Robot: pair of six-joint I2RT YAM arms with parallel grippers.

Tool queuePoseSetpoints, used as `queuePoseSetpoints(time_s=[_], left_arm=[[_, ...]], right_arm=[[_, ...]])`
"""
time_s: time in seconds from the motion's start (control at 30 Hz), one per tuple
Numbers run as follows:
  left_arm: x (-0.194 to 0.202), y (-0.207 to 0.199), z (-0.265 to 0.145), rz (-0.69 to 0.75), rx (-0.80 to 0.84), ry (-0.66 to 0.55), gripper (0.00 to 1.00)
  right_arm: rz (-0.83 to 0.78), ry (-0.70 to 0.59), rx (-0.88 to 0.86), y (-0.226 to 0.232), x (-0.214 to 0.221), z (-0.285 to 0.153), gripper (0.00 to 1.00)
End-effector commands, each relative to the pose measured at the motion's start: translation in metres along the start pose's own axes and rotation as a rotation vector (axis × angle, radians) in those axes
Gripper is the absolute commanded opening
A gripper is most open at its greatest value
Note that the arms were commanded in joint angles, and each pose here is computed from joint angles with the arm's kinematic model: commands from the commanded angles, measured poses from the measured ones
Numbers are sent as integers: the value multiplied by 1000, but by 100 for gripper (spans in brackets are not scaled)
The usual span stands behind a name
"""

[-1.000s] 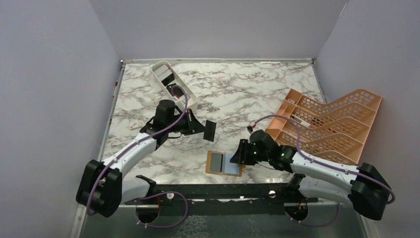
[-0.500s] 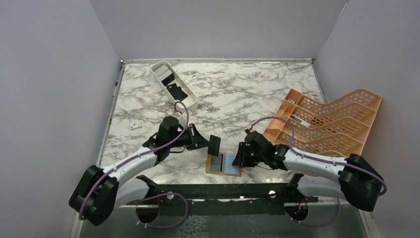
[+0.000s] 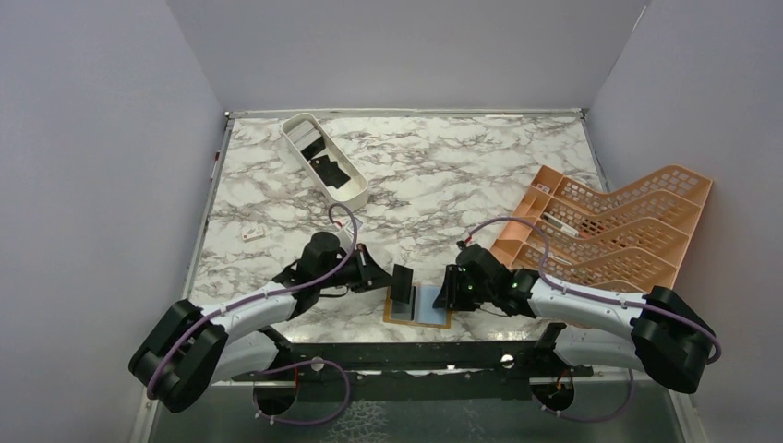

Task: Put the credit cards into the card holder
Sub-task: Insert the card holder into the card holder.

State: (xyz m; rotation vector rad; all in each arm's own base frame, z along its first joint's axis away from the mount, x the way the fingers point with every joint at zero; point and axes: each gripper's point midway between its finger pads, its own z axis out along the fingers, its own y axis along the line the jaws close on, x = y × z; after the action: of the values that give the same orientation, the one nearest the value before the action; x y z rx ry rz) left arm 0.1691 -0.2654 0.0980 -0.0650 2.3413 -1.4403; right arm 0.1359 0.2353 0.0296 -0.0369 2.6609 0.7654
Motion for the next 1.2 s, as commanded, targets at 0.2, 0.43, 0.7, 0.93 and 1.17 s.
queuePoseSetpoints(time_s=[0.2,0.43,0.7,0.93,1.17], left_arm=[[8,4,16,10,4,-6,0],[22,13,23,36,-4,38,0],[35,22,29,33,-27,84,0],[42,32,30,15,-57,95,0],[44,39,27,-17,-84,80,0]], right_arm=[[5,4,47,-16,9,4,36],[4,0,40,-16,9,3,36],[6,-1,37,-16,9,2,36],[6,1,36,-17,11,2,36],[7,-4,31,-16,9,0,36]])
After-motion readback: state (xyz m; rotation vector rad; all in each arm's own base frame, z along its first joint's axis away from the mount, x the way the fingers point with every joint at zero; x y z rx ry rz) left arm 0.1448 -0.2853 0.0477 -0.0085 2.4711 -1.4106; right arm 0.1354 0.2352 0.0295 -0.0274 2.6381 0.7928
